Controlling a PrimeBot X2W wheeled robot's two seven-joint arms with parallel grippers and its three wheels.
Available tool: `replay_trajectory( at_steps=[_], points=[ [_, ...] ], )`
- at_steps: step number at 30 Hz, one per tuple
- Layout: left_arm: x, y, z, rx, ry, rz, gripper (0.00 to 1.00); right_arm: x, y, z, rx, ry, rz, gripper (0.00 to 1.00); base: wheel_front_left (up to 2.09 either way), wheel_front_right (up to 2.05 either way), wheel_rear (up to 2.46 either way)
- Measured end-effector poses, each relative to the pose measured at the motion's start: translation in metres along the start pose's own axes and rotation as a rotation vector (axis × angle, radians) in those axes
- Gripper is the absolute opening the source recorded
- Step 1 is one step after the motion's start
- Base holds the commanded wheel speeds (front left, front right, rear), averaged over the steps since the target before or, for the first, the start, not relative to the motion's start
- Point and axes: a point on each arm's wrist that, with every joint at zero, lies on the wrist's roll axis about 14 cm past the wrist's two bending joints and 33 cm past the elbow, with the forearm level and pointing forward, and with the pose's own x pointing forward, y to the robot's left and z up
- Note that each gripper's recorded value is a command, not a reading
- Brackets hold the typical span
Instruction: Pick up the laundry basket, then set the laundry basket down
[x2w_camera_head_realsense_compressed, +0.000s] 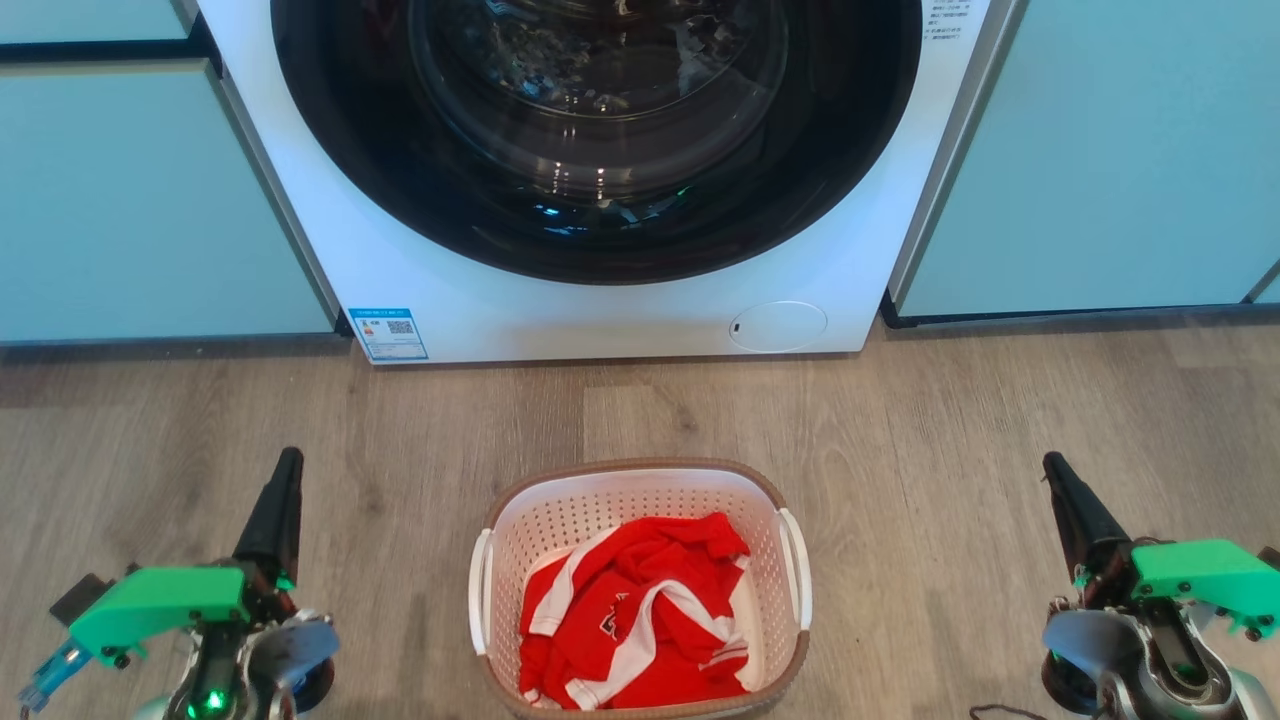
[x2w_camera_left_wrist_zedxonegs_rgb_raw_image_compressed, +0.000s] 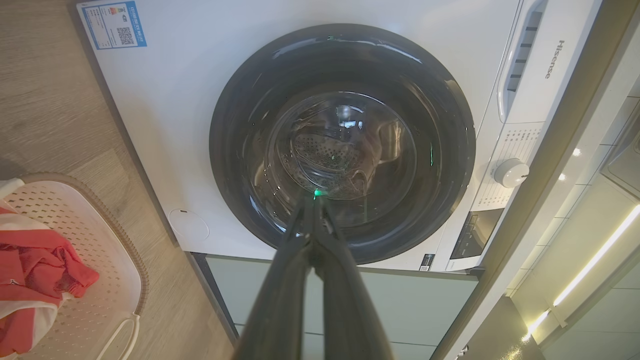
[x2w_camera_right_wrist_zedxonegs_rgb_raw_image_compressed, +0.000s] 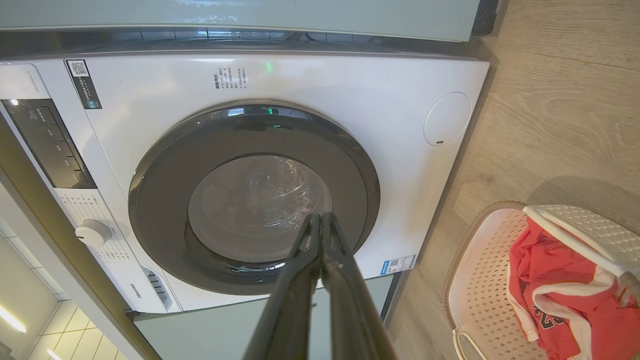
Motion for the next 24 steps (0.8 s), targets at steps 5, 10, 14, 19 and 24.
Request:
replay_trajectory(
  at_steps=[5,10,14,19,24],
  points=[
    [0.0000,0.0000,-0.0002,0.000,0.001,0.000,0.00,0.0000,0.0000,0.0000,0.000,0.000,0.000,0.00,0.00,0.00,0.00],
    [0.0000,0.0000,-0.0002,-0.001,0.001,0.000,0.00,0.0000,0.0000,0.0000,0.000,0.000,0.000,0.00,0.00,0.00,0.00],
    [0.0000,0.0000,-0.0001,-0.001,0.000,0.000,0.00,0.0000,0.0000,0.0000,0.000,0.000,0.000,0.00,0.00,0.00,0.00],
    [0.0000,0.0000,-0.0001,-0.001,0.000,0.000,0.00,0.0000,0.0000,0.0002,0.000,-0.001,0.000,0.00,0.00,0.00,0.00],
    [0.0000,0.0000,-0.0001,-0.001,0.000,0.000,0.00,0.0000,0.0000,0.0002,0.001,-0.001,0.000,0.00,0.00,0.00,0.00]
  ],
)
